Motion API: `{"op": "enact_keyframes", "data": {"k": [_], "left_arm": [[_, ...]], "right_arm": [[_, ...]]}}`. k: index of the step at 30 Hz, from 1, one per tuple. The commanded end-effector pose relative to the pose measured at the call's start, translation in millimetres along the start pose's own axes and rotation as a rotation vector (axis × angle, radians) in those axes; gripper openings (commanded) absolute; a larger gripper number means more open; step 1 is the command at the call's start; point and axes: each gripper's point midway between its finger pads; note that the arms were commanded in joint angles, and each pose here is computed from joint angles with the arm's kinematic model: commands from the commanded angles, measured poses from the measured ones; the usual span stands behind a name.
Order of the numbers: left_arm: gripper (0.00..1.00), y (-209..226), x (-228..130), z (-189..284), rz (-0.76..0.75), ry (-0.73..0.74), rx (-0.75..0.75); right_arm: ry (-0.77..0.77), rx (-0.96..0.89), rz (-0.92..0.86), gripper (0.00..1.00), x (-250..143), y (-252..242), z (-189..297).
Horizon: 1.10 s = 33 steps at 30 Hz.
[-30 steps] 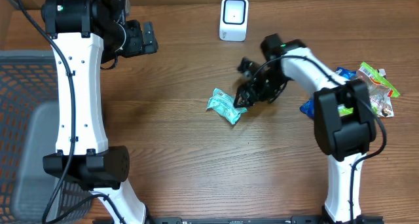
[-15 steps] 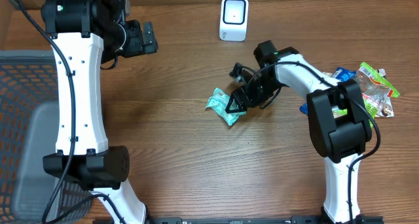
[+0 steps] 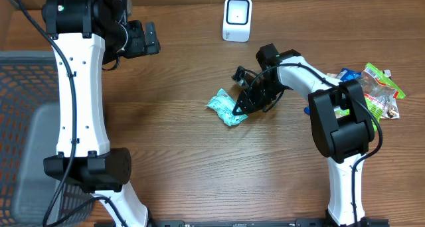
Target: Scan the item barcode
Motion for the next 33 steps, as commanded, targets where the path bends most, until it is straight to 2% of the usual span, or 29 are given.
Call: {"op": "enact_keyframes", "data": {"k": [1, 6, 12, 22, 27, 33], "left_arm": [[1.0, 0.7, 3.0, 2.7, 0.017, -0.012, 0.0], [1.0, 0.7, 3.0, 2.7, 0.017, -0.012, 0.0], [1.0, 0.7, 3.0, 2.7, 0.017, -0.012, 0.0], [1.0, 0.7, 3.0, 2.7, 0.017, -0.012, 0.0], [1.0, 0.7, 3.0, 2.7, 0.017, -0.012, 0.0], [1.0, 0.7, 3.0, 2.7, 0.017, -0.012, 0.0]], "right_arm": [[0.066, -0.03, -0.037, 0.05, -16.0, -14.6, -11.8], [0.029, -0.05, -0.009, 0.04, 10.7, -2.5, 15.3], [-0.101, -0.149, 0.125, 0.04, 55.9, 24.7, 68.8], [-0.224, -0.667, 0.121, 0.04, 83.2, 36.9, 161.5], [-0.244, -0.843, 0.135, 0.04, 92.6, 49.7, 173.7], [-0.252, -0.874, 0.183, 0.04, 103.3, 62.9, 160.1]]}}
Point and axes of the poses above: each gripper's point midway between its finger pads, its own z axis back along the fingers, its own y axis along the line the jaws close on, x = y × z, and after that the axes turned 11 degrees about z, right-handed
